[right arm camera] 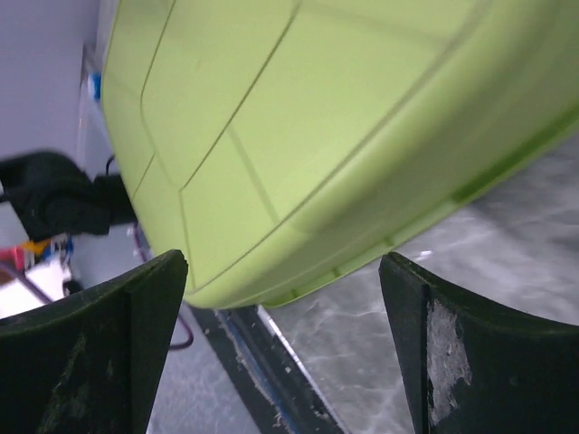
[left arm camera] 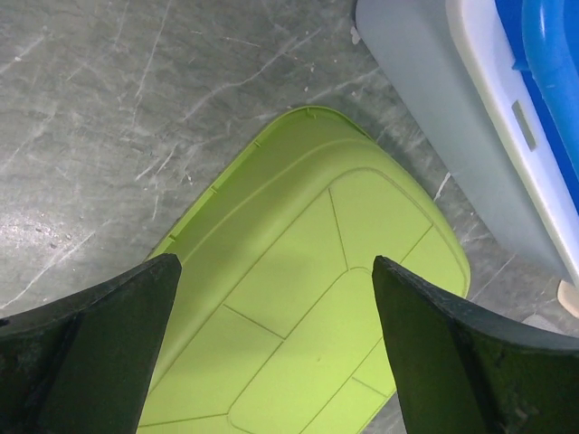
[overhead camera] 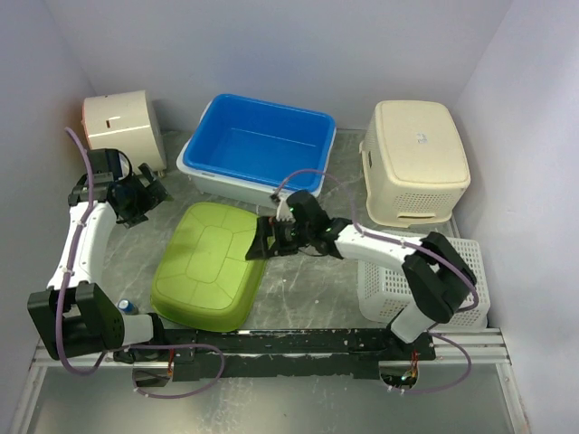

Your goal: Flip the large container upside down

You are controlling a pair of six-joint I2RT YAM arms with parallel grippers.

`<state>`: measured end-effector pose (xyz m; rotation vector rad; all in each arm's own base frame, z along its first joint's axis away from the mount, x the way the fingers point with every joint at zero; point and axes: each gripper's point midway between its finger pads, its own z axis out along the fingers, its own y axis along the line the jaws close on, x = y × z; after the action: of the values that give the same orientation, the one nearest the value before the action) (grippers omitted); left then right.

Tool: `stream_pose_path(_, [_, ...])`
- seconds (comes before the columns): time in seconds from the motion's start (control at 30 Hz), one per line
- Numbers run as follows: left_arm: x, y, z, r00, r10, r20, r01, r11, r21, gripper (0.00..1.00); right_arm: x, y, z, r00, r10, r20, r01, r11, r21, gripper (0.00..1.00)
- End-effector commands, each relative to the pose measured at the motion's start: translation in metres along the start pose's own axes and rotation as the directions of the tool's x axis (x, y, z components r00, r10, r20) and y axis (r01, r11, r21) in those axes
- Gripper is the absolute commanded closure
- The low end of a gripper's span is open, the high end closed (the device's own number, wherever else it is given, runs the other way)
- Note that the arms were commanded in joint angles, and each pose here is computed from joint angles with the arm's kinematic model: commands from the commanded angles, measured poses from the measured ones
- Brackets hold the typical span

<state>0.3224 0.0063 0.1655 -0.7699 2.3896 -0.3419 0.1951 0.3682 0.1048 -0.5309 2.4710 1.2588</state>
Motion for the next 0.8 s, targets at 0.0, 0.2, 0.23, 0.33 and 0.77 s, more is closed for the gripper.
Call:
stream_pose_path(0.0, [-0.003,-0.008,-0.013,0.998,0.064,-0.004,-0.064,0.997,0.038,0.01,-0.034,-0.030,-0.019,0.990,0.035,0.136,-0.046,0.996,0.073,0.11])
stream_pose_path(0.2, [-0.024,-0.025,-0.041,0.992,0.095,0.077,-0.101,0.991,0.083,0.01,-0.035,-0.019,0.019,0.995,0.012,0.103,-0.016,0.999,0.036,0.11])
stream_pose_path(0.23, [-0.029,-0.028,-0.047,0.991,0.099,0.095,-0.107,0.991,0.085,0.01,-0.032,-0.013,0.027,0.996,0.003,0.092,-0.005,1.000,0.023,0.11])
stream_pose_path(0.33, [-0.040,-0.035,-0.060,0.986,0.107,0.128,-0.119,0.989,0.090,0.01,-0.030,0.002,0.052,0.997,-0.016,0.071,0.018,0.999,-0.026,0.10])
stream_pose_path(0.77, [-0.034,-0.036,-0.066,0.985,0.118,0.122,-0.131,0.986,0.105,0.01,-0.046,0.029,0.127,0.991,-0.135,0.009,0.135,0.981,-0.139,0.08])
